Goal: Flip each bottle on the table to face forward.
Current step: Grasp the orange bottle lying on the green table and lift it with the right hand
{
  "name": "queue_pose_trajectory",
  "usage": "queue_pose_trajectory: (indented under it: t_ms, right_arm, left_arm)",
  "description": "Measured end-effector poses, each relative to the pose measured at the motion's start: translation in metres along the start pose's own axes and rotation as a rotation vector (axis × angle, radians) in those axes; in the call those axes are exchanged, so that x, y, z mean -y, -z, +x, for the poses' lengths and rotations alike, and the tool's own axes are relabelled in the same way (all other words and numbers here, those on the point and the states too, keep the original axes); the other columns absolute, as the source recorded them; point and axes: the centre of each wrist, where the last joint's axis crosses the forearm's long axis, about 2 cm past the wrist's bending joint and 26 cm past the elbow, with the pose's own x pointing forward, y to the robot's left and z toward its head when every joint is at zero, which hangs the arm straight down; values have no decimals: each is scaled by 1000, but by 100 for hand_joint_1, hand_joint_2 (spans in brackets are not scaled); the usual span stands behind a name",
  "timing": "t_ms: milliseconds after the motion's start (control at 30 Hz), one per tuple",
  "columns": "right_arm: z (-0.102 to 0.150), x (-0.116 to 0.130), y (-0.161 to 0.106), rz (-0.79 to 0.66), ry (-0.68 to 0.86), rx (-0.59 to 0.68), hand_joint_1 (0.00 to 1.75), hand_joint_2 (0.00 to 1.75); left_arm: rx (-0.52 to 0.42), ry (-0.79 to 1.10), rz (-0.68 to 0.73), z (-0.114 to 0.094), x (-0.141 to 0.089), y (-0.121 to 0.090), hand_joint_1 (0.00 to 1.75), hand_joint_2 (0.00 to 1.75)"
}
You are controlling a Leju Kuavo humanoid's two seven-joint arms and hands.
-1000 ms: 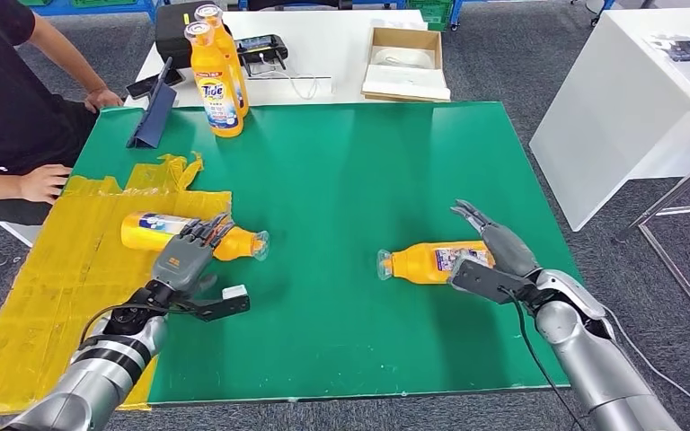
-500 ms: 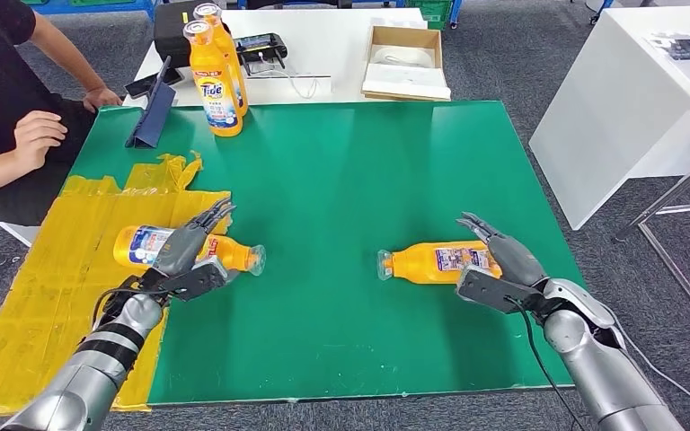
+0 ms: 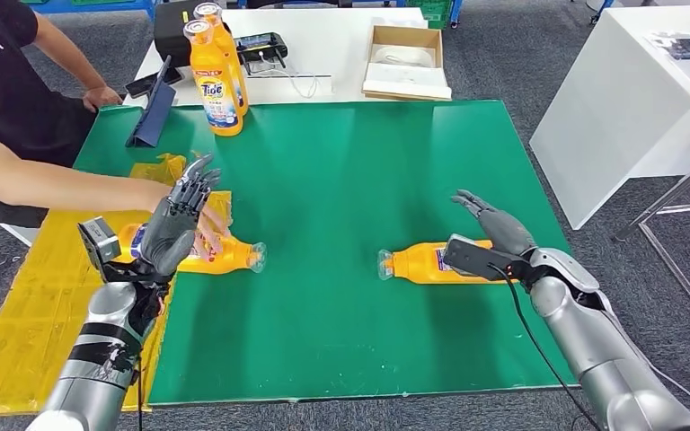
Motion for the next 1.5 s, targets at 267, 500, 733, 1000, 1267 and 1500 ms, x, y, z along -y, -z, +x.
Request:
queue_pose_trajectory:
  t_ms: [267,500,733,1000,1267,1500]
  right_arm:
    - [7,8,23,77,5,-42,0,175]
    - [3,4,26,170,17,-59,0,175]
    - [-15,7,16,302,37,-90,0,175]
    - [-38,19,0,379,-13,-162,0,175]
    - [-44,22,-3,427,-148,-239,0,175]
    - [-48,-1,-6,460,-287,-340,175,175]
  left_arm:
    - [28,-16,7,1,6,12,0,0]
    - [53,-40,15,2,7,18,0,0]
    - [67,-45,18,2,6,21,0,0]
    - [69,-58,27,1,5,21,0,0]
    - [71,-67,21,1,5,22,0,0]
    - [75,-86,18,2,6,27,0,0]
